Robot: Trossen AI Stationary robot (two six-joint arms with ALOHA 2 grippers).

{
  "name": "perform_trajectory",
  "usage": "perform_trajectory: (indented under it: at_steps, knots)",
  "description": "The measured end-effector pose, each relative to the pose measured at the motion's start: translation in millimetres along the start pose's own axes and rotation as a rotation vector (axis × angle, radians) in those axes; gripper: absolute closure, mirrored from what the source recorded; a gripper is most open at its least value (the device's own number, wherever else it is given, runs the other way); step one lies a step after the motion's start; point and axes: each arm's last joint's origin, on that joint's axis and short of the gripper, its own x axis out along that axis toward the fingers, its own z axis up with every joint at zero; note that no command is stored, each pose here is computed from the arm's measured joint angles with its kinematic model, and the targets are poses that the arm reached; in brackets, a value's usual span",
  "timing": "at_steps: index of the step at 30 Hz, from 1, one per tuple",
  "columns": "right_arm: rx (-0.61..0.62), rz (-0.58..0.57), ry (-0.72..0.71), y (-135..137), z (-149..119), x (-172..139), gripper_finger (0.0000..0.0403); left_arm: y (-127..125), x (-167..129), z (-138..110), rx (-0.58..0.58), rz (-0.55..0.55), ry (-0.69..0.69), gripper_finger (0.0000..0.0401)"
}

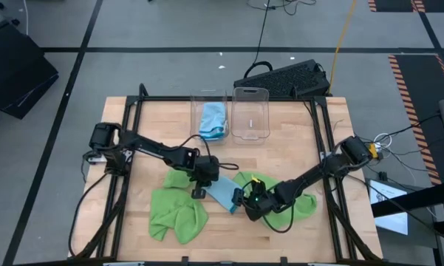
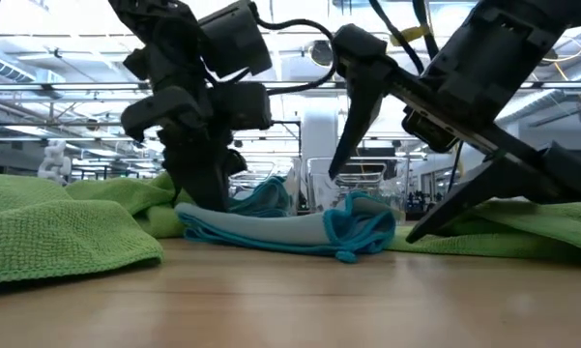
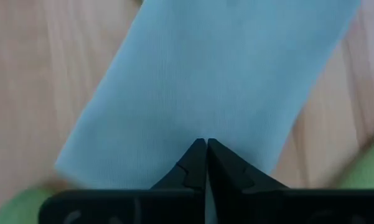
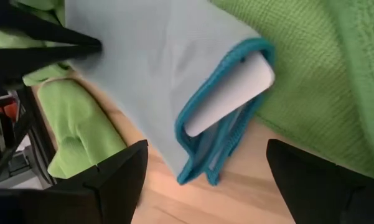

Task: Fold microfiber towels
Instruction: Stack the folded blue microfiber towel on top of the other blue microfiber towel in the left transparent bin

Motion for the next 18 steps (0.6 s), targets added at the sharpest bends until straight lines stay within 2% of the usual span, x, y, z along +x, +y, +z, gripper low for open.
perform_trajectory:
  at_steps: [10,14,18]
  knots:
    - [0.024,-0.013,0.032,4,5,3,0.0085,1,8,-2,-0.052,-0.004,0.019,0.0393]
    - [0.040,-0.002,0.037,2,3,14,0.0085,1,9,-1,-0.078,-0.003,0.001,0.0384]
    - [0.056,0.038,0.083,4,-5,32,0.0086,1,9,0,-0.106,-0.007,-0.007,0.0395]
